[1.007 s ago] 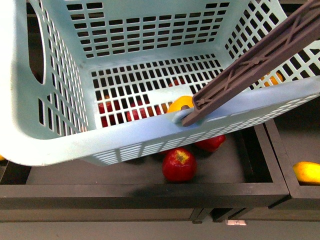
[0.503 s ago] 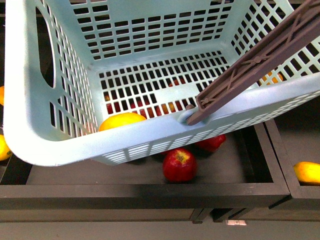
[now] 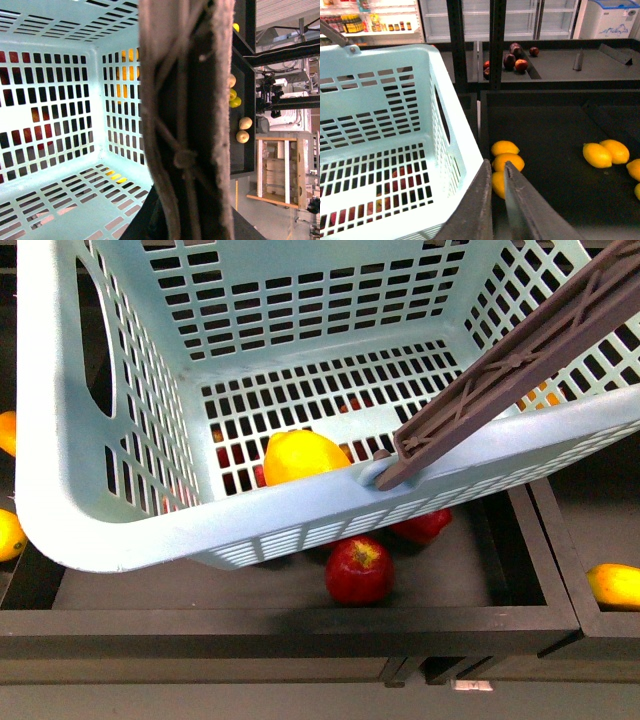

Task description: Pick lemon and mango into basket

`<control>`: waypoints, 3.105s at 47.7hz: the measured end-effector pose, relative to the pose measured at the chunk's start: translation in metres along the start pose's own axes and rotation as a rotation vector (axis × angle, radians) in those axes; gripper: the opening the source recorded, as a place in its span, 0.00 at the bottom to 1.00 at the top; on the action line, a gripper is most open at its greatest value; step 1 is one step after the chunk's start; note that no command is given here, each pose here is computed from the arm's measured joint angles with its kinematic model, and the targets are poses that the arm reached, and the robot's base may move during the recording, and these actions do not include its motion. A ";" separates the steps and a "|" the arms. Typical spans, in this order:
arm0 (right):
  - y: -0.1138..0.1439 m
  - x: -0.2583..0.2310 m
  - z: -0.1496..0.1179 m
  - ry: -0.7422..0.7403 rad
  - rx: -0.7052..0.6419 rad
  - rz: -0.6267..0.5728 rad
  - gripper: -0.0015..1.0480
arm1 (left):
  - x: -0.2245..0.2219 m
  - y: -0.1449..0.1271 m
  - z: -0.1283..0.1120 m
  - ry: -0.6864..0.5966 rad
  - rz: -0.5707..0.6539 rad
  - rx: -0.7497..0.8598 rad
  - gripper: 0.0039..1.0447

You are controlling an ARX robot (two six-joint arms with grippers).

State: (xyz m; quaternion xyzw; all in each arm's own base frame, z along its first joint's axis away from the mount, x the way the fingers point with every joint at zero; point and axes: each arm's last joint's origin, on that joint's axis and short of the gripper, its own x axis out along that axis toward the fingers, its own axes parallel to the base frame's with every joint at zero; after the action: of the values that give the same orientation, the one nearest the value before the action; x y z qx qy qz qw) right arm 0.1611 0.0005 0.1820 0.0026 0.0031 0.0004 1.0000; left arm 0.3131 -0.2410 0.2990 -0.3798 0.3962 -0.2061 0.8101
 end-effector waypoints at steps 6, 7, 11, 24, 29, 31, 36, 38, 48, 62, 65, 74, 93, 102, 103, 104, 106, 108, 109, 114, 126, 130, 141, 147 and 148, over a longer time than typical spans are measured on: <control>0.000 -0.001 0.000 -0.003 0.000 0.000 0.29 | 0.000 0.000 0.000 0.001 0.000 0.000 0.04; 0.000 -0.001 0.000 -0.003 0.000 0.000 0.34 | 0.000 0.000 0.000 0.001 0.000 0.000 0.04; 0.000 -0.001 0.000 -0.003 0.000 0.000 0.51 | 0.000 0.000 0.000 0.001 0.000 0.000 0.04; 0.000 -0.001 0.000 -0.003 0.000 -0.002 0.90 | 0.000 0.000 0.000 0.001 -0.001 0.000 0.04; -0.001 -0.001 0.000 -0.002 0.000 -0.005 0.91 | 0.001 -0.002 -0.004 0.013 -0.007 0.008 0.04; -0.001 -0.001 0.000 -0.004 0.000 -0.005 0.91 | 0.001 -0.003 -0.004 0.020 -0.012 0.007 0.04; -0.001 -0.001 0.000 -0.004 0.000 -0.005 0.92 | 0.001 -0.003 -0.004 0.020 -0.011 -0.003 0.04; -0.001 -0.001 0.000 -0.005 0.000 -0.004 0.92 | 0.001 -0.003 -0.004 0.018 -0.011 0.001 0.04; -0.001 -0.001 0.000 -0.003 0.000 -0.003 0.92 | 0.000 -0.001 -0.002 0.007 -0.004 0.001 0.04; -0.001 -0.001 -0.001 -0.001 0.000 -0.003 0.92 | 0.000 0.000 0.000 0.004 -0.002 0.002 0.04; -0.001 -0.001 -0.001 -0.001 0.000 -0.003 0.92 | 0.000 0.000 0.000 0.006 -0.004 -0.002 0.04; -0.001 -0.001 -0.001 -0.001 0.000 -0.003 0.92 | 0.000 0.000 0.000 -0.001 0.001 -0.001 0.04; -0.001 -0.001 -0.001 -0.001 0.000 -0.003 0.92 | 0.000 0.000 0.000 0.003 -0.002 -0.002 0.04; -0.001 -0.001 -0.001 -0.001 0.000 -0.002 0.92 | 0.000 0.000 0.000 0.002 -0.001 0.002 0.04; -0.001 -0.001 -0.001 -0.001 0.000 -0.002 0.92 | 0.000 0.000 0.000 0.002 -0.001 0.002 0.04; -0.001 -0.001 -0.001 -0.002 0.000 -0.003 0.92 | 0.000 0.000 0.000 0.003 -0.002 -0.001 0.04; 0.000 -0.001 -0.001 -0.001 0.000 -0.001 0.92 | 0.000 0.000 0.000 0.001 -0.001 -0.002 0.04; 0.000 -0.001 -0.001 -0.001 0.000 -0.001 0.92 | 0.000 0.000 0.000 -0.004 0.002 0.002 0.04; -0.001 -0.001 -0.001 -0.001 0.000 -0.004 0.92 | 0.000 0.000 0.000 -0.004 0.002 0.003 0.04; 0.000 -0.001 -0.001 0.000 0.000 0.005 0.92 | 0.000 0.001 0.002 -0.004 0.002 0.000 0.04; 0.000 -0.001 -0.001 0.009 0.010 -0.012 0.92 | -0.002 0.002 0.005 -0.024 0.010 0.010 0.04; -0.009 0.015 0.005 0.320 0.152 -0.329 0.92 | -0.001 0.001 0.002 -0.012 0.004 0.005 0.04; -0.067 0.028 -0.001 0.622 0.496 -0.760 0.92 | -0.001 -0.001 -0.001 0.011 -0.009 -0.005 0.04; -0.098 0.053 -0.014 0.644 0.631 -0.861 0.92 | -0.001 -0.001 0.000 -0.001 -0.002 0.000 0.04; -0.103 0.059 -0.019 0.651 0.647 -0.879 0.92 | -0.001 0.000 0.000 -0.005 0.000 -0.001 0.04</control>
State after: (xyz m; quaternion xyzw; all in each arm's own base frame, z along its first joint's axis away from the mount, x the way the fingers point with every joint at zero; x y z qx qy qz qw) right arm 0.2203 -0.1024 0.1621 0.3028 0.3076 -0.4106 0.8032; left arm 0.3129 -0.2405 0.2999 -0.3805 0.3944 -0.2050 0.8110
